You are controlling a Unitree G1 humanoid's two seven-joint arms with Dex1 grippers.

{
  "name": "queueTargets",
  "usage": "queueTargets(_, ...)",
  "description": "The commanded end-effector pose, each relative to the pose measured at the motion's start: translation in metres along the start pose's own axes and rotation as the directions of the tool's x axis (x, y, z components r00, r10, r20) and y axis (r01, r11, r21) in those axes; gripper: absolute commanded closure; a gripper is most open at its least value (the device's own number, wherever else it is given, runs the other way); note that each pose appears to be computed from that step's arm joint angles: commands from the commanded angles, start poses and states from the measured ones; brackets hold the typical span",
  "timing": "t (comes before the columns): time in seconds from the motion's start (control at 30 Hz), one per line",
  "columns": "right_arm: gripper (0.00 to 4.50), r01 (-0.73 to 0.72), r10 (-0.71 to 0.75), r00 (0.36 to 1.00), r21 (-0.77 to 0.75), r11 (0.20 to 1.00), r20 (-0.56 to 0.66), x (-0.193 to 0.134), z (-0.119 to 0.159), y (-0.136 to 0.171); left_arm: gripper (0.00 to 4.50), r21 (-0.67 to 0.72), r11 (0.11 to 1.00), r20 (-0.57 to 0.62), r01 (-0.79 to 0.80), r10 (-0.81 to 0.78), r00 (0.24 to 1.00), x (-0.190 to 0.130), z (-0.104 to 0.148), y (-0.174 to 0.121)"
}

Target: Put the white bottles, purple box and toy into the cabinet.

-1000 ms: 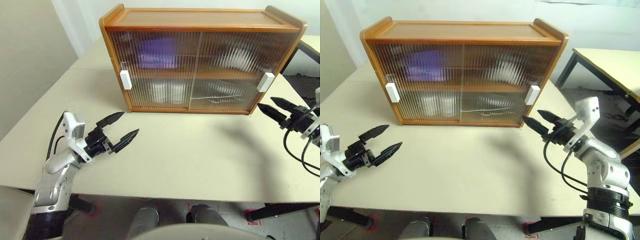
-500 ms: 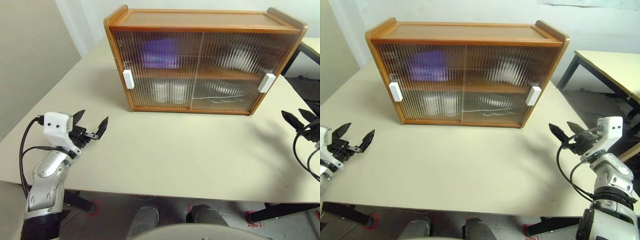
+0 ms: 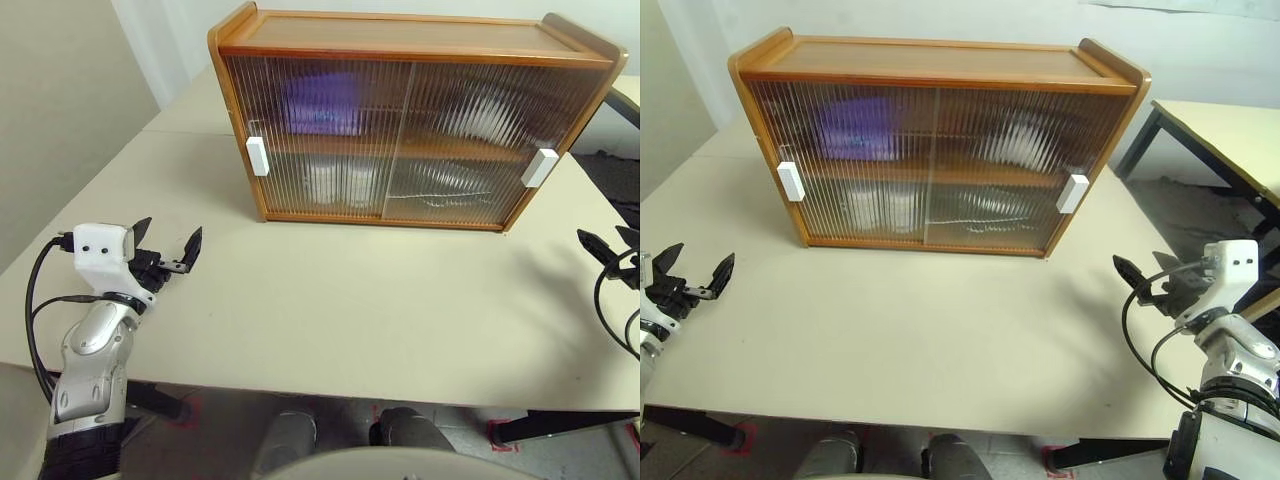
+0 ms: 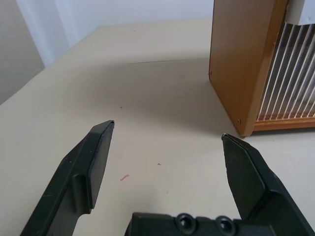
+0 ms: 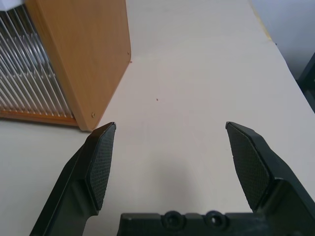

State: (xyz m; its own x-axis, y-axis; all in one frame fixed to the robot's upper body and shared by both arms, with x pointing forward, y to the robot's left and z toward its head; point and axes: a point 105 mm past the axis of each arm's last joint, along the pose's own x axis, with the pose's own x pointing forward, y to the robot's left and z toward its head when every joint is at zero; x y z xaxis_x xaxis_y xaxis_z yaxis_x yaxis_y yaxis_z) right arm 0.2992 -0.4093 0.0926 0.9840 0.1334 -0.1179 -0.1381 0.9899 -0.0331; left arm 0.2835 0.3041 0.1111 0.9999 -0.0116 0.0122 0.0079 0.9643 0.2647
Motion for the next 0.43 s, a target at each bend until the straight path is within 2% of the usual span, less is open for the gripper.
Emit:
queueTargets(0.03,0.02,-0.008,0.007,1.000,-0.019,1.000,-0.013,-0.002,0.002,-0.002,0.00,0.006,1.000,-0.025,0.016,-0.015,1.000,0.000,-0.006,-0.002)
queueTargets(0.17,0.02,-0.034,0.034,0.999,0.009,0.999,0.016,-0.006,0.007,-0.002,0.00,0.015,1.000,-0.028,0.006,-0.005,1.000,-0.003,-0.008,0.001)
queueTargets(0.3,0.02,-0.043,0.031,0.991,0.091,0.995,0.131,-0.004,0.016,0.000,0.00,-0.023,1.000,0.009,-0.010,0.010,1.000,-0.002,-0.004,0.003)
queueTargets(0.43,0.02,-0.057,0.034,0.981,0.118,0.991,0.192,-0.004,0.016,0.005,0.00,-0.033,0.999,0.019,-0.002,0.003,1.000,0.003,-0.003,0.001)
